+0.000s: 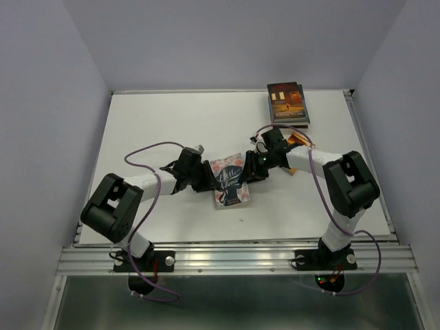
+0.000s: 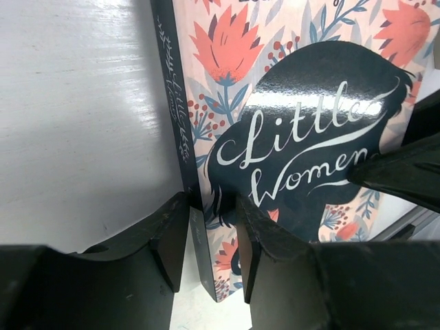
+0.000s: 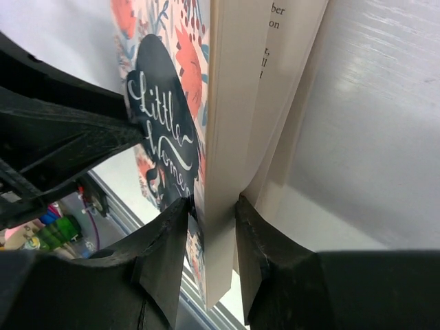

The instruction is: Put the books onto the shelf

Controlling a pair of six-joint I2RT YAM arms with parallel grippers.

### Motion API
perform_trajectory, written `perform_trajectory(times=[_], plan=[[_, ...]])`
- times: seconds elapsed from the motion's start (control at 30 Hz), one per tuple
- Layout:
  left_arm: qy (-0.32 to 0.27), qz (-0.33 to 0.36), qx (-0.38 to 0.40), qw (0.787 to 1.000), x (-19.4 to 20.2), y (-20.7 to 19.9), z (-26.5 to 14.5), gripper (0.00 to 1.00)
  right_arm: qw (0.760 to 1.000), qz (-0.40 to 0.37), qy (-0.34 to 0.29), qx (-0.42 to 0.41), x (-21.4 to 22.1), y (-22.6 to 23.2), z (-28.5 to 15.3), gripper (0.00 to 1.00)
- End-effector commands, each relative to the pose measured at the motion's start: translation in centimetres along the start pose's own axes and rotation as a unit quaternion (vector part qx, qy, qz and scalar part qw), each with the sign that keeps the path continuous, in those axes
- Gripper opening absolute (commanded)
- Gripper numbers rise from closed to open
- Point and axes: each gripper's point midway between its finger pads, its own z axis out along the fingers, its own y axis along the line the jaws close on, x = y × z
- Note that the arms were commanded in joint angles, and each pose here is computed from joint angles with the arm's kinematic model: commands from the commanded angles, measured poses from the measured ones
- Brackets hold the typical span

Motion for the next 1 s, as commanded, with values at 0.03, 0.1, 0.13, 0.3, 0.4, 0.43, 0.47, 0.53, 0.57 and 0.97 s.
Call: perform_trajectory(times=[0.03,0.1,0.13,0.3,0.4,0.43,0.47,0.53,0.57,0.97], plan=[[-0.056,0.000,-0.009,0.998,-2.7,-1.0,-1.7,0.46,0.993,-0.048,-0.052,-0.098,-2.3,6.4,-3.2,0.01],[-0.083,-0.008,-0.013,0.996,-4.3,-1.1,-2.8,0.49,0.986,-0.063,-0.089,-0.128,-3.8,7.1,-4.7,0.01],[-0.107,-0.012,-0.004,0.994,-5.5,-1.5,-4.1,0.53,0.983,-0.060,-0.099,-0.141,-4.1,7.4,-5.4,0.01],[-0.169,-0.004,0.014,0.986,-8.3,-2.4,-7.4,0.69,0.966,-0.065,-0.094,-0.230,-3.4,9.6,-6.4,0.01],[-0.169,-0.001,0.010,0.986,-8.3,-1.9,-7.6,0.69,0.967,-0.050,-0.082,-0.234,-2.9,8.8,-5.4,0.01],[-0.167,-0.003,0.007,0.986,-8.1,-1.7,-7.5,0.69,0.968,-0.050,-0.082,-0.232,-2.8,8.5,-5.2,0.01],[-0.162,-0.008,0.003,0.987,-7.8,-1.2,-7.3,0.69,0.968,-0.051,-0.083,-0.231,-2.8,8.4,-5.2,0.01],[-0.160,-0.012,-0.001,0.987,-7.7,-0.8,-7.1,0.69,0.968,-0.054,-0.086,-0.229,-3.0,8.4,-5.1,0.01],[-0.159,-0.015,-0.002,0.987,-7.6,-0.7,-7.0,0.69,0.968,-0.056,-0.088,-0.228,-3.1,8.4,-5.1,0.01],[-0.065,-0.025,0.006,0.998,-2.4,1.6,-4.2,0.67,0.992,-0.091,-0.082,-0.034,-4.9,1.0,-2.0,0.51]])
